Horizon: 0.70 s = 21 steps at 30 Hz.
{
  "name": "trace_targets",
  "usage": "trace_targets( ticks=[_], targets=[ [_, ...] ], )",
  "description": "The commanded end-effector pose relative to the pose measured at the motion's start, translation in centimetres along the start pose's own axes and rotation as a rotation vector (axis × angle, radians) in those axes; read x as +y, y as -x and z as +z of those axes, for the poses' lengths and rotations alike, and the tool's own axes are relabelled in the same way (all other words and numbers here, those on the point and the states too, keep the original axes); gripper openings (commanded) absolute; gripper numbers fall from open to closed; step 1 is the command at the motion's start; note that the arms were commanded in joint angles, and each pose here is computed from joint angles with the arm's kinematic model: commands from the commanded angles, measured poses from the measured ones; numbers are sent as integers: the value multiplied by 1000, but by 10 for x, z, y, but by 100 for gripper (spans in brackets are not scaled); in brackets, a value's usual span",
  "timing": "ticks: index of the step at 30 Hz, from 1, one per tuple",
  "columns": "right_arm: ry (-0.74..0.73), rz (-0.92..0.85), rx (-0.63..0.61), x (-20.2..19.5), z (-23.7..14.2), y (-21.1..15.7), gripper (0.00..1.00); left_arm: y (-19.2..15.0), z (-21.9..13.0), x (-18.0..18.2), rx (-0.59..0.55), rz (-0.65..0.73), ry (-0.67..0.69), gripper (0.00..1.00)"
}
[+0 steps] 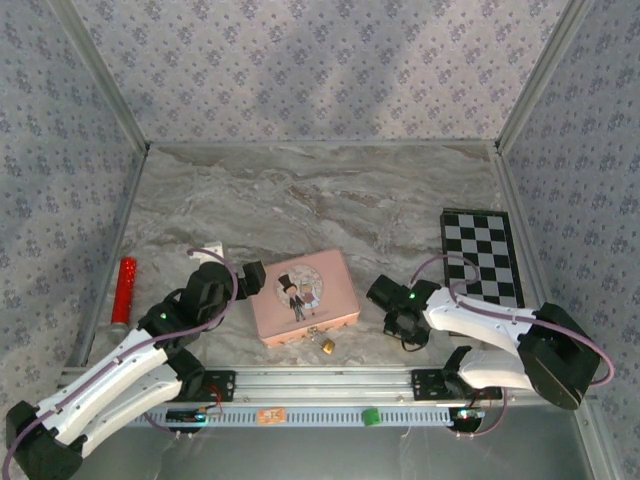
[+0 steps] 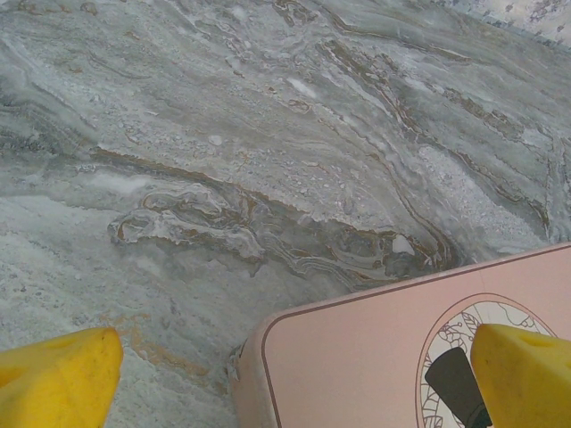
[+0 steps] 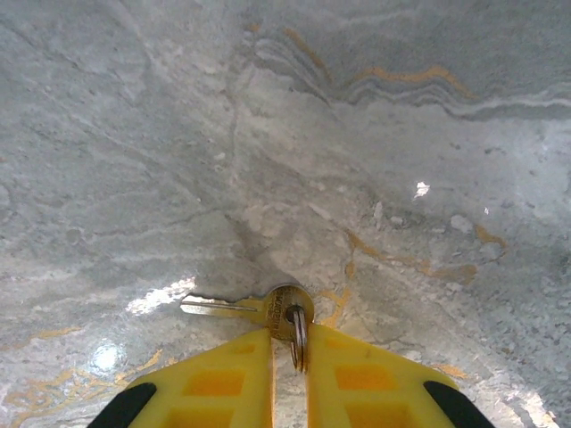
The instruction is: Unlock a padlock with a key
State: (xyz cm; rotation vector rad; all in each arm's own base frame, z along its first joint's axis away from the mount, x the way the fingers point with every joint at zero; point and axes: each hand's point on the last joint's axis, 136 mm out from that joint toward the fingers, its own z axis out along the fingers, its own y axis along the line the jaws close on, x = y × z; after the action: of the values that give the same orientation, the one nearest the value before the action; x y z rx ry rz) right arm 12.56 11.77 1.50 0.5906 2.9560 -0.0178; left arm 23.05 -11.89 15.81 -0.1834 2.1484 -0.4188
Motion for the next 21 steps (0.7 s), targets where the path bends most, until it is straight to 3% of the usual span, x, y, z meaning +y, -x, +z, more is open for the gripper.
trace_targets(
  ticks=[1, 17, 21],
  targets=[
    [-30, 1, -33, -6, -3, 4, 13, 4, 1, -4, -15, -22, -14, 100],
    [-16, -101, -117, 4, -31, 17, 1, 5, 1, -3, -17, -20, -11, 100],
    [-11, -93, -111, -1, -31, 18, 6, 5, 1, -2, -19, -18, -9, 100]
  ],
)
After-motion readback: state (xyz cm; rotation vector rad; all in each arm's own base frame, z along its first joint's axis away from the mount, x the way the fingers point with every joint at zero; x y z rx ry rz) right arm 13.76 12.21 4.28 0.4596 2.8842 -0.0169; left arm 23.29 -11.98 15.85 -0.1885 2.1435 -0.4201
